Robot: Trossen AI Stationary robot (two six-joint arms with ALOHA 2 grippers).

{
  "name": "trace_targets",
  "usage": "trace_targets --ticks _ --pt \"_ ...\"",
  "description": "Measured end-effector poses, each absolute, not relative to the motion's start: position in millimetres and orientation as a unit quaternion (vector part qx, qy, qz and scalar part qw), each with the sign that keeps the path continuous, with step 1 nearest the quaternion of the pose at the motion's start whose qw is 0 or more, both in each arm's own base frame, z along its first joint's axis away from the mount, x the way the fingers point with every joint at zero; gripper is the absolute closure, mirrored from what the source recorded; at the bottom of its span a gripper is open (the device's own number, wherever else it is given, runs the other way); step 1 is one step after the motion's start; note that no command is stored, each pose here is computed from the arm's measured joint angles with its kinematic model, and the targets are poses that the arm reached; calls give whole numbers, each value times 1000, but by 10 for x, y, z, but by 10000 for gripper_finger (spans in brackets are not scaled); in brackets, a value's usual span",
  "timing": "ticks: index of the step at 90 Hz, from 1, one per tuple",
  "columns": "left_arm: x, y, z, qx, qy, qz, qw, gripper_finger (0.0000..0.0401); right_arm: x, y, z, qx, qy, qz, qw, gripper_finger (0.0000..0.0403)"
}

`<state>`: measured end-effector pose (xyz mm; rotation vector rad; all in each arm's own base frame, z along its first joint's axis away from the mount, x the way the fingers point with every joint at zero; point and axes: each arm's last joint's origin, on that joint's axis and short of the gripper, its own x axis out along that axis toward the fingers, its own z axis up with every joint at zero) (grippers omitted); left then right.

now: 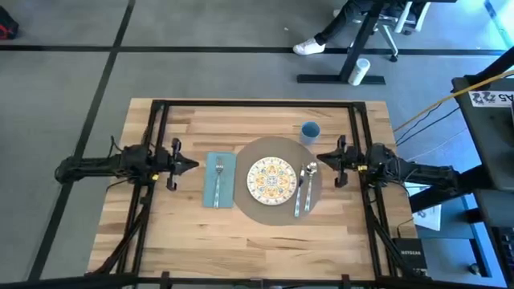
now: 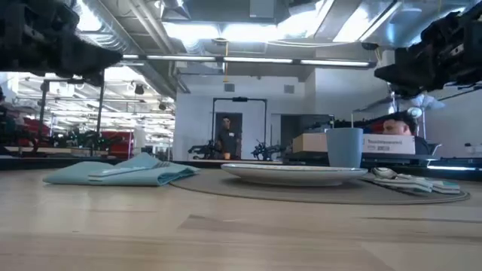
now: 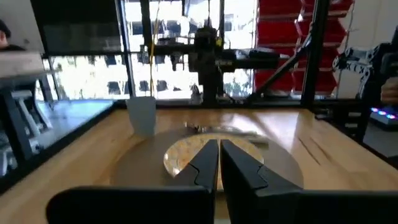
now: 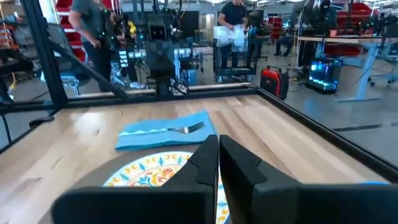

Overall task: Set table place
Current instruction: Return to Home Position

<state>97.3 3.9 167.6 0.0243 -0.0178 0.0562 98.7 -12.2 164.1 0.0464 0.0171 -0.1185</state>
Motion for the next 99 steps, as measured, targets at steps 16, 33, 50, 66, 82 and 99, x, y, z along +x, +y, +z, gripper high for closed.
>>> trace_targets --ticks 16,33,50,66,82,99 --pt "975 39 1672 -3 -7 28 1000 401 988 -126 1638 19 10 -66 998 403" --pt "977 39 1668 18 -4 28 999 401 988 -126 1638 -2 12 -66 998 403" --pt "977 39 1668 66 -3 28 997 401 988 -126 1638 -2 12 -66 998 403" --pt "977 39 1667 64 -2 28 998 401 988 -126 1638 -2 12 -66 998 403" --pt "977 39 1667 41 -3 28 999 401 988 -126 1638 -2 12 -66 998 403" --pt "977 39 1667 29 -3 28 999 401 988 -126 1638 -2 12 -66 998 403"
